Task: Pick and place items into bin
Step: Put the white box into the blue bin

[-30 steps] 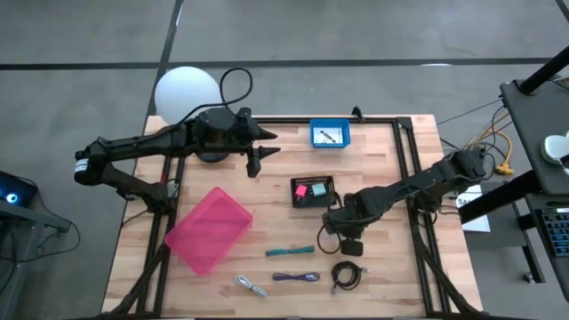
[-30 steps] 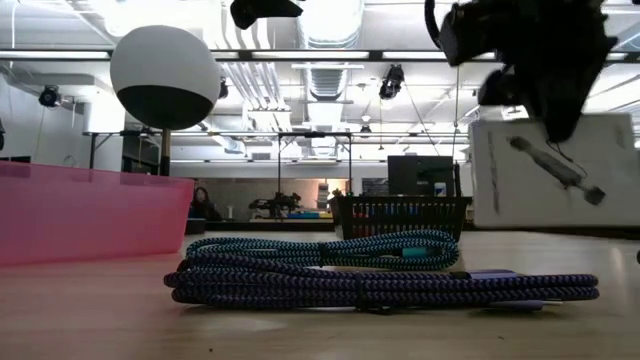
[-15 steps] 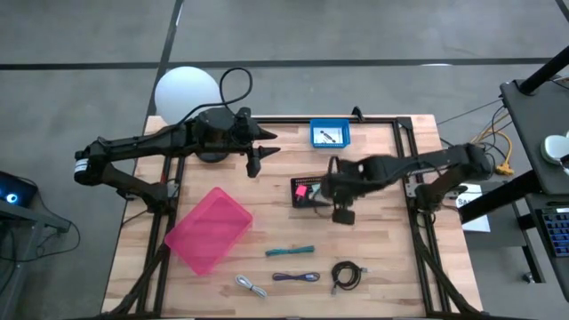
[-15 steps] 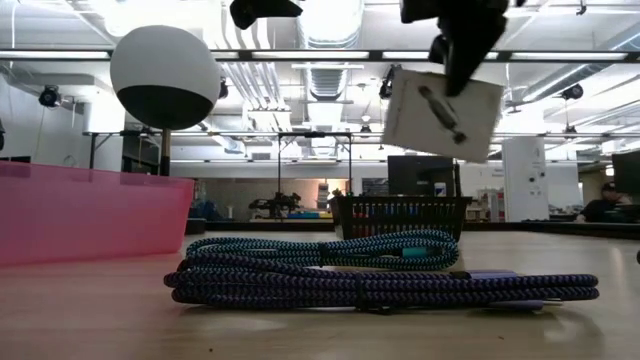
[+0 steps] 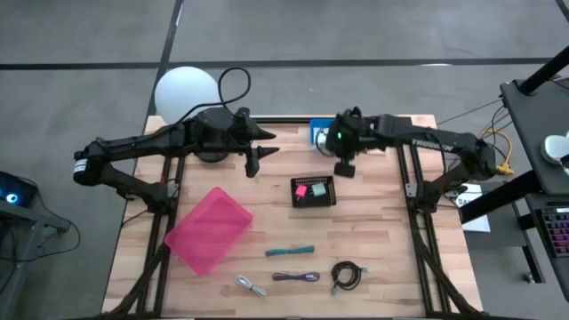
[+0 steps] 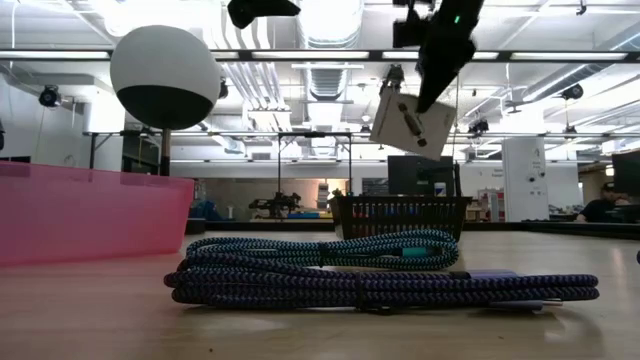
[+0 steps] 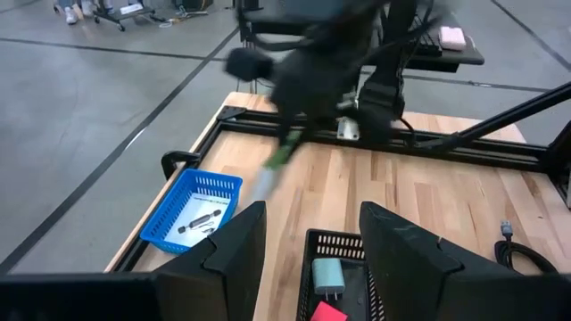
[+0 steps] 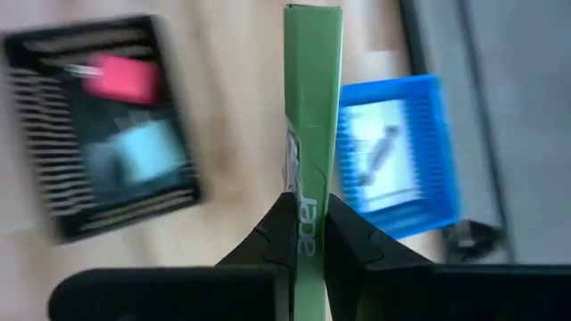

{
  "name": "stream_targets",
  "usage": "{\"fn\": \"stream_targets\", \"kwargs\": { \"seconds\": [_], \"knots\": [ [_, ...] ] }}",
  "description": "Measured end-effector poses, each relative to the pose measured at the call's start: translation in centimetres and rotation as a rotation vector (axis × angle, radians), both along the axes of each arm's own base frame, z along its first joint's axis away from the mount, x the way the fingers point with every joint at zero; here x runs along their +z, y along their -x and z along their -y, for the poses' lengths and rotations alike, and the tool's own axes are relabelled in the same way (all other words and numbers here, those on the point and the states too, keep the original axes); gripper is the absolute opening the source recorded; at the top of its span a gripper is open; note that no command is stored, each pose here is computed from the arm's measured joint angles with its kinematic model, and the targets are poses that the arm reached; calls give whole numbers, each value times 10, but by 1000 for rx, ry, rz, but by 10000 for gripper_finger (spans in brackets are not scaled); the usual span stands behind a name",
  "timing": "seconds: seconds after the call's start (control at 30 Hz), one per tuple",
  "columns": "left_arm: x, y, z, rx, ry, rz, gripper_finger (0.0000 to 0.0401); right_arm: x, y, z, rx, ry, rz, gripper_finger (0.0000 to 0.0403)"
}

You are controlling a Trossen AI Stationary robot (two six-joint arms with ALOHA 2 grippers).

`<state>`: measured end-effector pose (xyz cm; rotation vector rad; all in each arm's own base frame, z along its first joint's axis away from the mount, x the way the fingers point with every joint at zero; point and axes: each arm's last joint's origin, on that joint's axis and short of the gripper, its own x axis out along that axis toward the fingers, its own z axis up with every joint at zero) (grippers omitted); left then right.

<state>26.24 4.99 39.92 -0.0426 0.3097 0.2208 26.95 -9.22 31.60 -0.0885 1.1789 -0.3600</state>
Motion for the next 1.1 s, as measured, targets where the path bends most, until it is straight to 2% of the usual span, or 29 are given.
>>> {"fn": "stream_targets", "kwargs": {
  "seconds": [0.17, 0.37, 0.63, 0.83, 1.1],
  "knots": [
    [3, 3, -1, 48, -17, 8, 167, -10, 5, 48, -19, 60, -48, 17],
    [8, 10, -1, 104, -37, 25, 167, -28, 14, 87, -36, 59, -141, 17],
    [12, 15, -2, 157, -53, 40, 167, -53, 0, 101, 48, 46, -227, 17],
    [12, 15, -2, 156, -53, 40, 167, -48, -7, 112, 18, 141, -281, 17],
    [12, 15, -2, 158, -52, 40, 167, -58, -17, 118, 68, 134, -291, 17]
  ]
}}
